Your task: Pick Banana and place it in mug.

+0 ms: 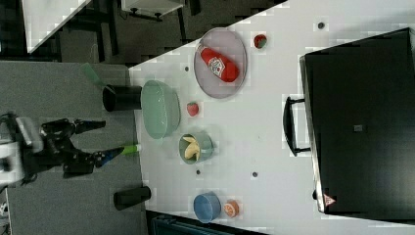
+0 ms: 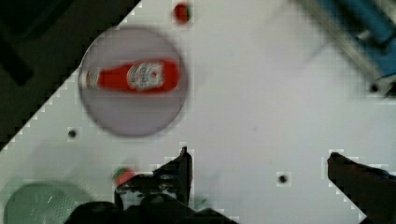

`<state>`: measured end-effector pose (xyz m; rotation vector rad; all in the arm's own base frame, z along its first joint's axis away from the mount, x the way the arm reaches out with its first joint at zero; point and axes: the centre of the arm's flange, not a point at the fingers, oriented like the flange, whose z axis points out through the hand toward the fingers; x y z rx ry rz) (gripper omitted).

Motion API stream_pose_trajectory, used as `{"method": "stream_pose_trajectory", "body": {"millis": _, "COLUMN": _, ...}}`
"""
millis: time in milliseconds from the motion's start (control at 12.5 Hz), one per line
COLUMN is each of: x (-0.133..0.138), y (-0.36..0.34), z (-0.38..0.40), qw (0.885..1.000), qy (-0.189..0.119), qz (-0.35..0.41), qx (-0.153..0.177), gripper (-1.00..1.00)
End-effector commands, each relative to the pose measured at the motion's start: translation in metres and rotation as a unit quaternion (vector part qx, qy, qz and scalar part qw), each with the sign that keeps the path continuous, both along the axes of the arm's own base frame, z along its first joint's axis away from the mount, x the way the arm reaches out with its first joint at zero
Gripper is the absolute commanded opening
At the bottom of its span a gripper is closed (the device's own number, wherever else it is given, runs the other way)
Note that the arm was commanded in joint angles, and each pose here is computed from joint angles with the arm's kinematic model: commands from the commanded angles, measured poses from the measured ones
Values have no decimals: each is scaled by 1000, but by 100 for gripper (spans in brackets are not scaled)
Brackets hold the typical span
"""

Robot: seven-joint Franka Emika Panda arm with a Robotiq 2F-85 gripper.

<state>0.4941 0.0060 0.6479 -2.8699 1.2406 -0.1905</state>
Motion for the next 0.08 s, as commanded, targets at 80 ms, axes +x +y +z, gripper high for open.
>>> {"method": "stream_pose_trajectory", "body": {"millis": 80, "x": 4, "y": -44, "z": -34, "qw": 998, "qy": 63, "qz": 9, "qx": 6, "gripper": 100}}
